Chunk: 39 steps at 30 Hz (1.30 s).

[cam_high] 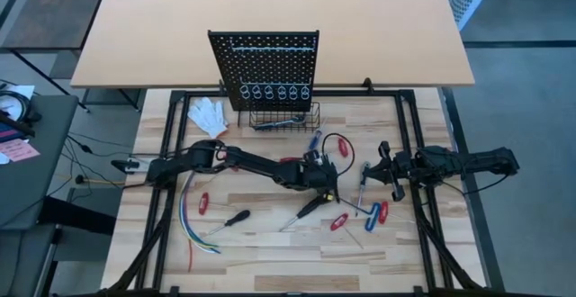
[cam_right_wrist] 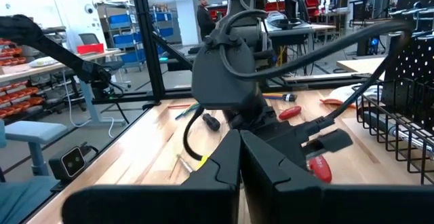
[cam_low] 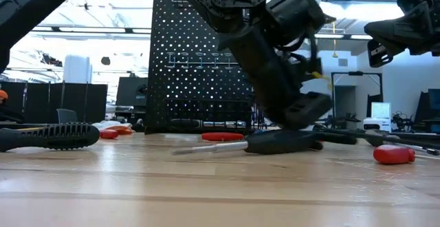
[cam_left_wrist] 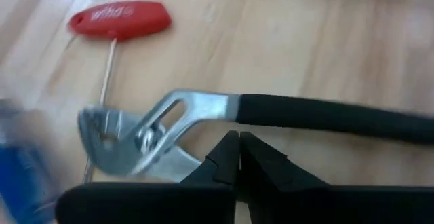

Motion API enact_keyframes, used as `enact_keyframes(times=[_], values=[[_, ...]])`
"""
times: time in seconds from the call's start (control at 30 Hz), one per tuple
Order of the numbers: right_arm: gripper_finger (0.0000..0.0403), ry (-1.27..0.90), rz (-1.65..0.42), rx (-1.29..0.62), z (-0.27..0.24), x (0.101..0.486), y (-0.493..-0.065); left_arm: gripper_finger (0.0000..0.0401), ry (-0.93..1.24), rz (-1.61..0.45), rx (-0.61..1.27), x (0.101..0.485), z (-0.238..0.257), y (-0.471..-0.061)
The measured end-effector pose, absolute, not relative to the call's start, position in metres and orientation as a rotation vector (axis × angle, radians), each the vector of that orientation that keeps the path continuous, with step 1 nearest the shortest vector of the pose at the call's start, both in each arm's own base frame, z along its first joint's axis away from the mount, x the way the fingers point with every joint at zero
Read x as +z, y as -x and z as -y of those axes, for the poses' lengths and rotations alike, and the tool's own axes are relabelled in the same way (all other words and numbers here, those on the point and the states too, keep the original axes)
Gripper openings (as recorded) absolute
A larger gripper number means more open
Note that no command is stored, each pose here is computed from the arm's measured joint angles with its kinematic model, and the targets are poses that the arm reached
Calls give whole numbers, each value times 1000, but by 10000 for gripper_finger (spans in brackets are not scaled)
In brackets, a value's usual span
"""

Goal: Hang tools onto peg board
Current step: Put the slip joint plier into the black wire basket on the black pegboard

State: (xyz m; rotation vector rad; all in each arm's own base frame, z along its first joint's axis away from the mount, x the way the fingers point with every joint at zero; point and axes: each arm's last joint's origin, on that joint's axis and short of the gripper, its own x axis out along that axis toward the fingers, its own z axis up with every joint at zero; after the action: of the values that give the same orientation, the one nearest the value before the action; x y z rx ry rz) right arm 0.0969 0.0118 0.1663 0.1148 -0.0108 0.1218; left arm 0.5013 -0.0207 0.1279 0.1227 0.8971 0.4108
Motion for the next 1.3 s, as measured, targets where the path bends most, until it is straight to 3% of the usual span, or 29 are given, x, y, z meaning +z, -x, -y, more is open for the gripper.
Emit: enact_keyframes(times=[0.3, 0.57, 1.03, 1.17, 1.3], values=[[18, -115, 11, 122, -12, 166, -97, 2, -372, -1128, 401, 151, 16, -474], [18, -115, 10, 121, -12, 166, -97, 1, -523, -1308, 321, 146, 15, -459], [18, -115, 10, 122, -12, 166, -97, 0, -331, -1177, 440, 201, 22, -439], [18, -115, 10, 122, -12, 166, -97, 4, -304, -1190, 331, 192, 18, -429], [18, -115, 10, 122, -12, 166, -97, 42, -206, -1185, 179, 180, 6, -423]])
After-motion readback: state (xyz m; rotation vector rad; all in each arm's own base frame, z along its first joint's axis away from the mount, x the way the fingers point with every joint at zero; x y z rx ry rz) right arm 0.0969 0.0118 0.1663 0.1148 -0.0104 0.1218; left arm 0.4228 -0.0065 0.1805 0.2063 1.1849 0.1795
